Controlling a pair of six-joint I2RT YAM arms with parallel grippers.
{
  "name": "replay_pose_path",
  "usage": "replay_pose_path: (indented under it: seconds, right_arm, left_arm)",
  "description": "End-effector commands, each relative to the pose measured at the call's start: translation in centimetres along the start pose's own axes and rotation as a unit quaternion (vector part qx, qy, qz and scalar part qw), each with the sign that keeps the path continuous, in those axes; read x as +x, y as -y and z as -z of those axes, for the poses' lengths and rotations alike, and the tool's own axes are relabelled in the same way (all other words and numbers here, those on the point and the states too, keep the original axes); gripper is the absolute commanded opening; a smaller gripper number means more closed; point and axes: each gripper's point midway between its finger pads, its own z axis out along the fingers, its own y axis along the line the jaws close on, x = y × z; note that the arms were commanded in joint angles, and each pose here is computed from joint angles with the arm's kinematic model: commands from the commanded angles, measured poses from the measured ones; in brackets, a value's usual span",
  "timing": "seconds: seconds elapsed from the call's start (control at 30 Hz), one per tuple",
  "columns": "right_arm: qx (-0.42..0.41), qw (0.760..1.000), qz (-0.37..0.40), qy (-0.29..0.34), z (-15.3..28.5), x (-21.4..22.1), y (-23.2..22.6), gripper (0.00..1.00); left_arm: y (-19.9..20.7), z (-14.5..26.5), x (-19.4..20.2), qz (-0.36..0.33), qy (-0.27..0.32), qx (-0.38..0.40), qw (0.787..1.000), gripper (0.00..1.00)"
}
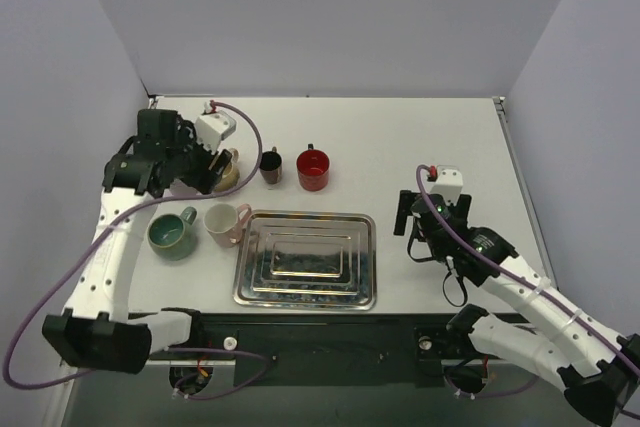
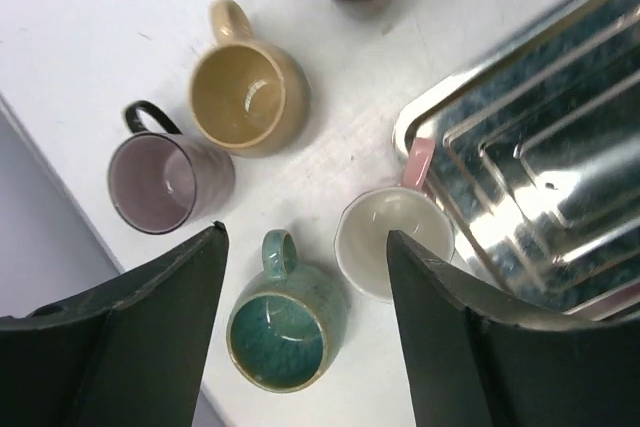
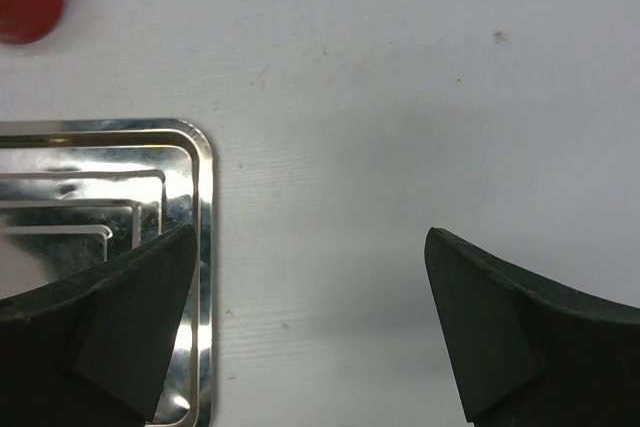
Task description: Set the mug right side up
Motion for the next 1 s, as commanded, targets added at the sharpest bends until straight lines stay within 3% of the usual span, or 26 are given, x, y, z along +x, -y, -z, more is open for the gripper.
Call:
replay_pose_path:
  seconds: [0.0,0.07,0.1,0.13,0.17,0.2,0.23,0.3,0.4,0.47,0.6,0.77,0.97]
  right_arm:
    - [0.032,0.999,0.008,0.009,0.0,0.2,3.5,0.92]
    - [0.048,0.998,0.001,0.028,-0.1,0.1,5.0,0.92]
    - [0.064,0.997,0.001,0.035,-0.4,0.3,6.0,0.92]
    - [0.070,0.997,-0.002,0.044,-0.4,0.6,6.6,0.92]
    - [0.084,0.995,-0.001,0.056,-0.4,0.3,7.3,0.92]
    - [0.089,0.994,-0.002,0.065,-0.4,0.6,7.8,0.92]
    - [0.101,0.992,-0.004,0.077,-0.4,0.3,8.3,0.92]
    - [0.102,0.991,-0.014,0.091,-0.2,0.4,8.6,0.92]
    - [0.102,0.989,-0.025,0.108,0.1,0.8,9.1,0.92]
    - [0.108,0.986,-0.035,0.119,0.0,1.2,9.6,0.92]
    - [0.102,0.984,-0.051,0.135,-0.1,2.0,9.7,0.92]
    - [0.084,0.984,-0.059,0.144,0.0,2.2,9.4,0.91]
    - [0.078,0.985,-0.058,0.144,0.0,2.3,9.3,0.91]
  left_arm:
    - [-1.3,3.7,-3.5,0.108,0.142,-0.089,0.980,0.80]
    - [-1.2,3.5,-2.7,0.144,0.174,-0.114,0.967,0.85]
    - [-0.5,2.0,-0.7,0.156,0.159,-0.113,0.968,0.85]
    - [-1.2,3.0,-1.1,0.173,0.190,-0.141,0.956,0.85]
    - [-1.1,1.8,0.9,0.186,0.172,-0.156,0.955,0.85]
    - [-1.3,2.5,0.8,0.196,0.197,-0.172,0.945,0.85]
    - [-1.5,1.3,2.9,0.209,0.177,-0.192,0.942,0.86]
    - [-1.5,1.2,4.4,0.226,0.190,-0.220,0.930,0.86]
    - [-1.7,2.5,5.2,0.233,0.246,-0.256,0.905,0.91]
    - [-1.1,2.0,6.4,0.233,0.248,-0.258,0.904,0.96]
    - [-0.8,0.3,8.0,0.248,0.245,-0.262,0.900,0.96]
    - [-1.8,0.8,8.1,0.278,0.268,-0.291,0.875,0.97]
    - [-1.7,0.6,8.4,0.282,0.270,-0.291,0.874,0.97]
